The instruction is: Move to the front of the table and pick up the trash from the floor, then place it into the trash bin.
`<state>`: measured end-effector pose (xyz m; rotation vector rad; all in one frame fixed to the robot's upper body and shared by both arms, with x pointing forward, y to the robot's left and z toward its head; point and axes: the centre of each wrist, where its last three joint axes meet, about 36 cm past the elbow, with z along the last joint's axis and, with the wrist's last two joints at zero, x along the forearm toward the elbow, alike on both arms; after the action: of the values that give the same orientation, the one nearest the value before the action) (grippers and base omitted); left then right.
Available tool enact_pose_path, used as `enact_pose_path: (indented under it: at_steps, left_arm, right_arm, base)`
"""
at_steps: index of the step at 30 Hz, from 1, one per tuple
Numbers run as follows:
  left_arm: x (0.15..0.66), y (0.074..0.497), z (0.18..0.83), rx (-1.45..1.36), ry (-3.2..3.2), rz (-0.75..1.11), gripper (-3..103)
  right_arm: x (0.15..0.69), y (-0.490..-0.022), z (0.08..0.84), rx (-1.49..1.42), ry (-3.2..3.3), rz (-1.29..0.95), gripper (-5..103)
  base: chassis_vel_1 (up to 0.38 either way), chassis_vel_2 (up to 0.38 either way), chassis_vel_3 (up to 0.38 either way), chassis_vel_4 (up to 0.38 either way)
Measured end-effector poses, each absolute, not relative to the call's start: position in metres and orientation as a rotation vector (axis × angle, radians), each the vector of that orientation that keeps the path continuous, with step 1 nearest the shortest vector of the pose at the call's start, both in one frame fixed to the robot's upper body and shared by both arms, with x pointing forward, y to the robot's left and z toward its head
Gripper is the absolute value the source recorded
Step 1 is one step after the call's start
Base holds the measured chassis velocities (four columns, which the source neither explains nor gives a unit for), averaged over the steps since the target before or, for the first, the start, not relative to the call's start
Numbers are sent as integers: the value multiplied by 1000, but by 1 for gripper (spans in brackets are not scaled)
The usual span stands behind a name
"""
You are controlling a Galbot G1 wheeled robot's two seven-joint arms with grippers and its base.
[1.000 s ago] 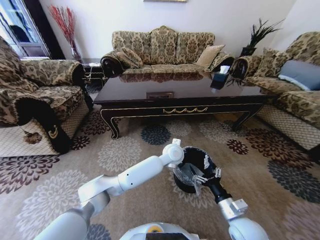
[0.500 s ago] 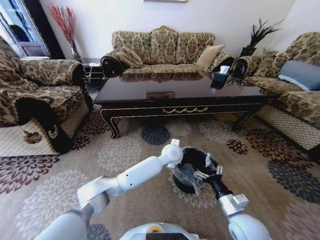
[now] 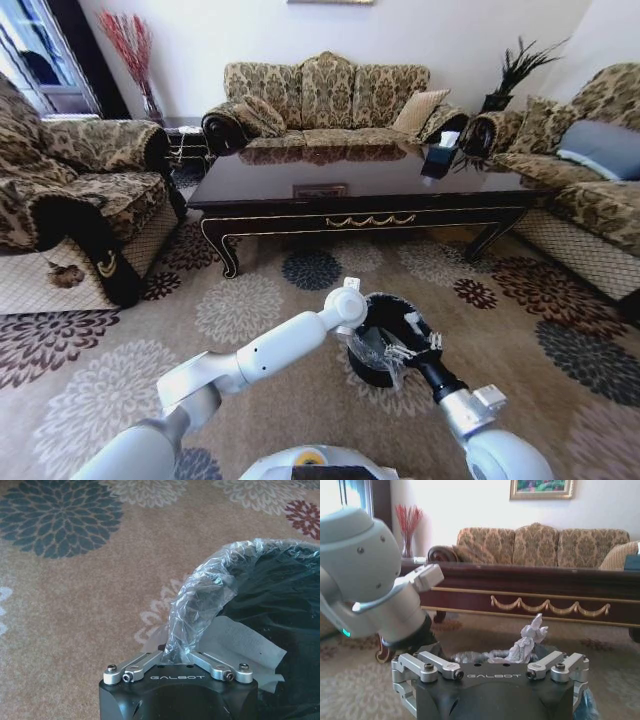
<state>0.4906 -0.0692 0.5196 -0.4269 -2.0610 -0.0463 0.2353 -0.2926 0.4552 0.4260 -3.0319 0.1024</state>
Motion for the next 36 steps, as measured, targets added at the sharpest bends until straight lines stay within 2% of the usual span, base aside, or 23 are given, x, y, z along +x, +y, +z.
enact_pose_path:
  at_steps: [1, 2, 3, 4, 6, 7, 8, 10, 12, 13, 14, 15, 16, 17, 18, 21, 22, 24, 27, 33, 36]
  left_arm:
    - [490, -68, 519, -426, -2060, -43, 0]
    - [490, -68, 519, -428, -2058, -40, 0]
    - [490, -67, 519, -427, -2058, -38, 0]
    - [490, -67, 519, -427, -2058, -38, 0]
    - [490, -66, 518, -423, -2056, -36, 0]
    - [490, -66, 518, -423, -2056, -36, 0]
    - [490, -65, 518, -423, -2055, -34, 0]
    - [490, -65, 518, -422, -2056, -33, 0]
    - [490, -65, 519, -424, -2055, -30, 0]
    - [490, -65, 519, -424, -2055, -30, 0]
    - [490, -65, 519, -424, -2055, -29, 0]
    - [490, -65, 519, -425, -2053, -27, 0]
    - [490, -65, 519, -425, -2053, -26, 0]
    - [490, -65, 519, -423, -2054, -27, 0]
    - [490, -65, 519, -425, -2052, -24, 0]
    - [489, -65, 519, -425, -2053, -23, 0]
    - [489, -64, 519, -423, -2054, -22, 0]
    - [488, -64, 520, -426, -2053, -19, 0]
    - [489, -59, 518, -415, -2059, -25, 0]
    - [501, -31, 514, -354, -2073, -25, 0]
    - [517, -1, 512, -285, -2086, -15, 0]
  right_arm:
    - [237, -295, 455, 438, -3064, 181, 100]
    - [237, -295, 456, 448, -3069, 156, 100]
    - [232, -288, 463, 445, -3015, -73, 100]
    - [232, -288, 463, 445, -3015, -73, 100]
    - [235, -291, 460, 471, -3070, 62, 100]
    - [235, -291, 460, 471, -3070, 62, 100]
    - [232, -286, 460, 455, -3017, -56, 100]
    - [234, -288, 457, 459, -3062, 40, 100]
    - [234, -285, 460, 429, -3018, -62, 100]
    - [234, -285, 460, 429, -3018, -62, 100]
    - [237, -289, 457, 444, -3064, 54, 100]
    - [237, -290, 457, 451, -3062, 38, 100]
    - [235, -287, 459, 443, -3020, -70, 100]
    - [235, -287, 460, 405, -3031, -17, 100]
    - [240, -295, 454, 421, -3088, 131, 100]
    - [237, -292, 454, 390, -3015, 4, 100]
    - [238, -295, 452, 404, -3057, 95, 100]
    - [238, -296, 449, 399, -3066, 111, 100]
    - [238, -295, 449, 370, -3085, 29, 100]
    - [251, -314, 443, 207, -3167, 0, 100]
    - [260, -328, 438, 136, -3178, 8, 100]
  base:
    - [0, 0, 0, 0]
    - [0, 0, 0, 0]
    - [0, 0, 0, 0]
    - [0, 0, 0, 0]
    - [0, 0, 0, 0]
    - [0, 0, 0, 0]
    - [0, 0, 0, 0]
    - [0, 0, 0, 0]
    - [0, 0, 0, 0]
    - [0, 0, 0, 0]
    - [0, 0, 0, 0]
    - [0, 0, 0, 0]
    - [0, 0, 0, 0]
    - [0, 0, 0, 0]
    - [0, 0, 0, 0]
    - [0, 0, 0, 0]
    - [0, 0, 0, 0]
    - [0, 0, 0, 0]
    - [0, 0, 0, 0]
    - [0, 0, 0, 0]
    - [0, 0, 0, 0]
